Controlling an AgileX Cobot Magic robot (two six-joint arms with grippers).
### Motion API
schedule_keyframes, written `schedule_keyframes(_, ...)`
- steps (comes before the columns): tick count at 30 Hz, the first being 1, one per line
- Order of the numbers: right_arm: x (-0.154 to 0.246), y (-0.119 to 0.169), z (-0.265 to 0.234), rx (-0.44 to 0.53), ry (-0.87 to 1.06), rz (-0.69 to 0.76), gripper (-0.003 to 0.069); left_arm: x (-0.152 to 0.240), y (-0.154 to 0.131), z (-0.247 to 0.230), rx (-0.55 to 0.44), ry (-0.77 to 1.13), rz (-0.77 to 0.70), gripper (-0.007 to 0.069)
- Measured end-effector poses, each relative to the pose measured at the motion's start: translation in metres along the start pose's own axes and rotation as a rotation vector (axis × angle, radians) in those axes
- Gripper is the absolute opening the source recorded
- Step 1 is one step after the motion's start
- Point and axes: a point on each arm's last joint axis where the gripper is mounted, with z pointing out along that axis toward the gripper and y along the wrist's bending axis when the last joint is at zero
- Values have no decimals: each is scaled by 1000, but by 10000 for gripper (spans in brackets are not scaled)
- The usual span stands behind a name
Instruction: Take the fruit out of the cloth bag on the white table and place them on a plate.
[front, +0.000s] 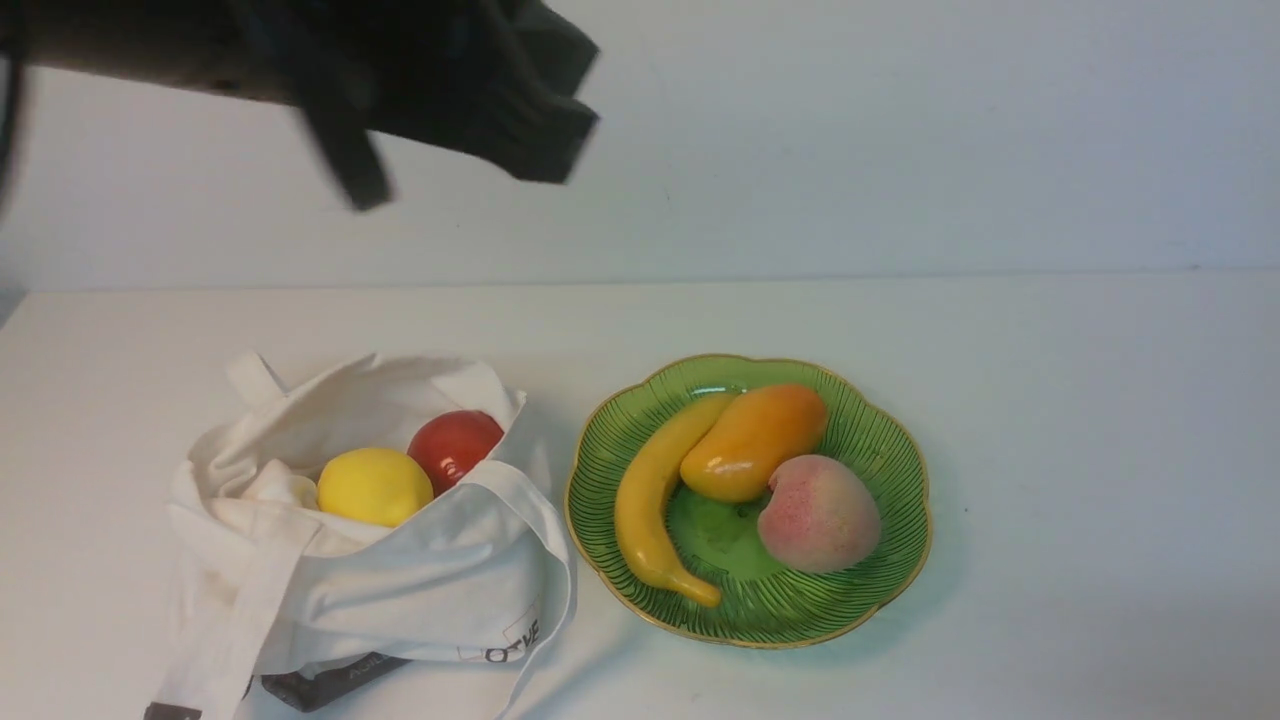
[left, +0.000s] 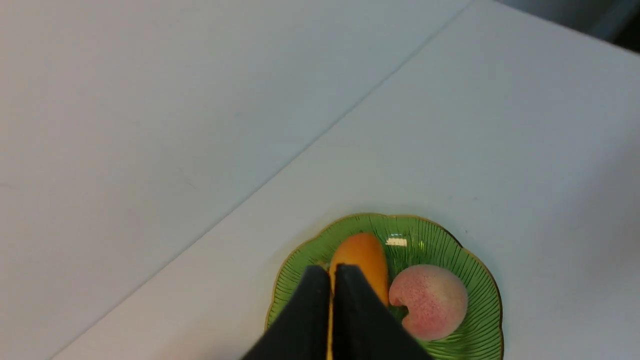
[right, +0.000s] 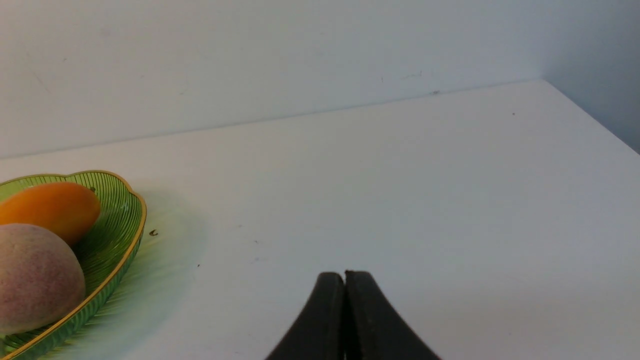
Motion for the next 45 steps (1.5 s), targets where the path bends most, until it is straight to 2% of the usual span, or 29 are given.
schedule_keyframes(6, 0, 0, 0, 0, 0, 1, -15, 43, -3, -61, -80, -72, -134, -8)
schedule_keyframes(11, 0, 0, 0, 0, 0, 1, -15, 95, -12, -85, -98, -108, -218, -8)
schedule_keyframes(17, 0, 0, 0, 0, 0, 1, -15, 138, -21, -103, -97, -118, -242, -8)
schedule_keyframes(27, 0, 0, 0, 0, 0, 0, -15, 159, -24, -128, -108, -133, -245, -8)
schedule_keyframes(39, 0, 0, 0, 0, 0, 1, -15, 170, -17, -137, -219, -121, -313, -8)
schedule_keyframes(45, 0, 0, 0, 0, 0, 0, -15, 218, -28, -135, -325, -181, -348, -8)
